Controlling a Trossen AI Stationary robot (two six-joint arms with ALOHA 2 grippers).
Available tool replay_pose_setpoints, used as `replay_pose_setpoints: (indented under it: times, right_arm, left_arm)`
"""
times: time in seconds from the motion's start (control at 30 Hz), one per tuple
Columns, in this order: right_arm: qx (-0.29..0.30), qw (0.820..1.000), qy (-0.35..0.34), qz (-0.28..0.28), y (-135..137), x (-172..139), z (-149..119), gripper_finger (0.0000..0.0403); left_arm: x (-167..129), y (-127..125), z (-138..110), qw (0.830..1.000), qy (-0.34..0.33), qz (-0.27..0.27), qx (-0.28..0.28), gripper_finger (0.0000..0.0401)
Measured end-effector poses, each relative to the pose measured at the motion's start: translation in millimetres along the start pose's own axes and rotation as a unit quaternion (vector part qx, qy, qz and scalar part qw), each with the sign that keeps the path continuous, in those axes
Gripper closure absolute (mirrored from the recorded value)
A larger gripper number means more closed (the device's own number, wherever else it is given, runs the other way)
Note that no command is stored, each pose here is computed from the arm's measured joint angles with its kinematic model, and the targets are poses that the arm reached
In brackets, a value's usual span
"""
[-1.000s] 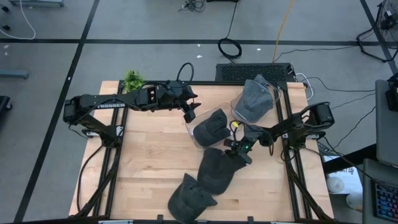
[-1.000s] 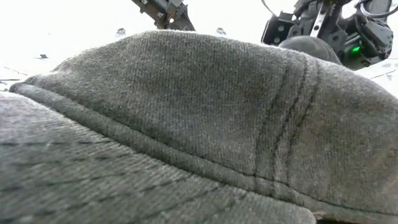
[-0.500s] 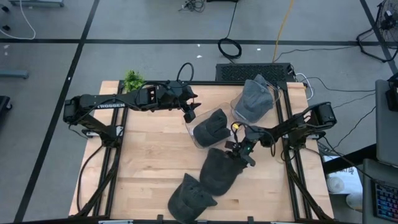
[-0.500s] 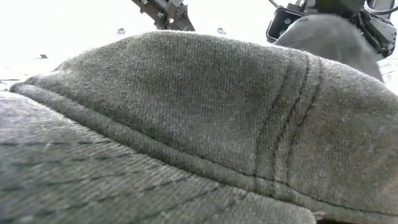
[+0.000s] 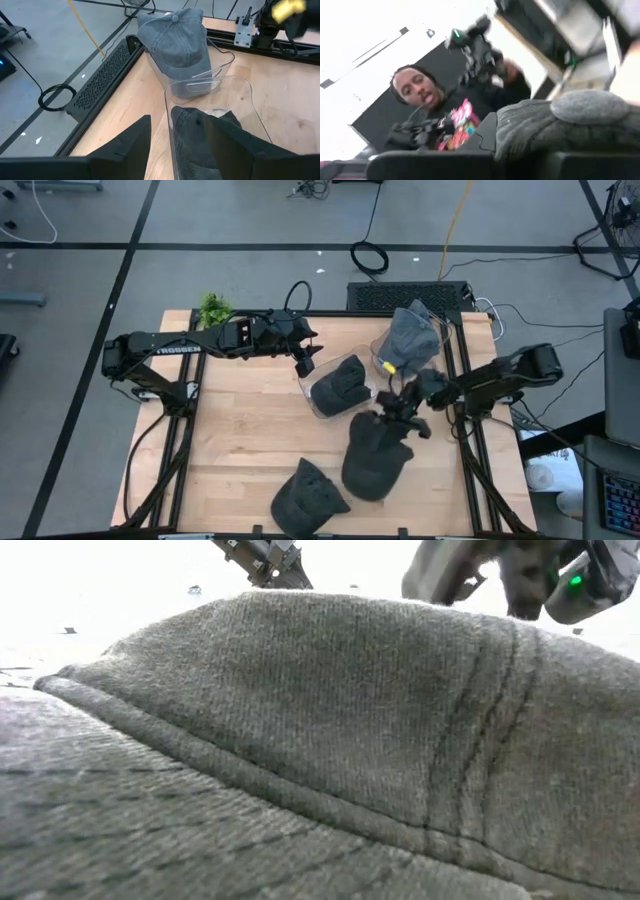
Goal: Pick & Place hat
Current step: Stack the top black cap on top of the black cap in the left transparent bin
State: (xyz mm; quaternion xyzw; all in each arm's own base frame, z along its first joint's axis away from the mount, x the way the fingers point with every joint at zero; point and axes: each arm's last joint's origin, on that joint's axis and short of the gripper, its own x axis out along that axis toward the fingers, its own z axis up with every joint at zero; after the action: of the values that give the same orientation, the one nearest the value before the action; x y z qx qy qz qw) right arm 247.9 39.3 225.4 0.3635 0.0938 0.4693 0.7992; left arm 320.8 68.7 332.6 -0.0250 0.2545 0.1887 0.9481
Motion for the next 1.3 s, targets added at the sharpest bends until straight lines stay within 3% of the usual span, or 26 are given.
replay_pose_setpoints:
  times: [0.13, 0.37, 0.63, 0.87, 1.13, 1.3]
  right_arm:
    - [-0.087, 0.995, -0.037, -0.021, 11.8, -9.4, 22.3, 0.0402]
    - [-0.149, 0.961, -0.091, -0.214, -10.0, -36.9, 42.5, 0.0402]
    - [-0.227, 0.940, -0.106, -0.233, -5.1, -45.2, 70.7, 0.0402]
    - [-0.209, 0.911, -0.078, -0.346, -31.8, -67.0, 64.8, 0.0403]
    - [-0.226, 0.896, -0.074, -0.374, -49.1, -83.1, 67.1, 0.0403]
    - [-0.199, 0.896, -0.059, -0.393, -64.8, -90.3, 61.1, 0.0403]
  left_arm:
    - [-0.1, 0.0, -0.1, 1.000, 0.000, 0.000, 0.000, 0.0203]
    - [3.0, -0.5, -1.6, 1.000, 0.005, 0.000, 0.000, 0.0203]
    - [26.4, -2.9, -12.8, 0.999, 0.037, 0.004, 0.009, 0.0203]
    - [28.8, -2.0, -12.9, 0.999, 0.035, 0.005, 0.003, 0.0203]
    - [28.4, 1.3, -7.8, 1.000, 0.011, 0.008, 0.011, 0.0203]
    - [28.7, 3.4, -7.7, 1.000, 0.011, 0.011, 0.007, 0.0203]
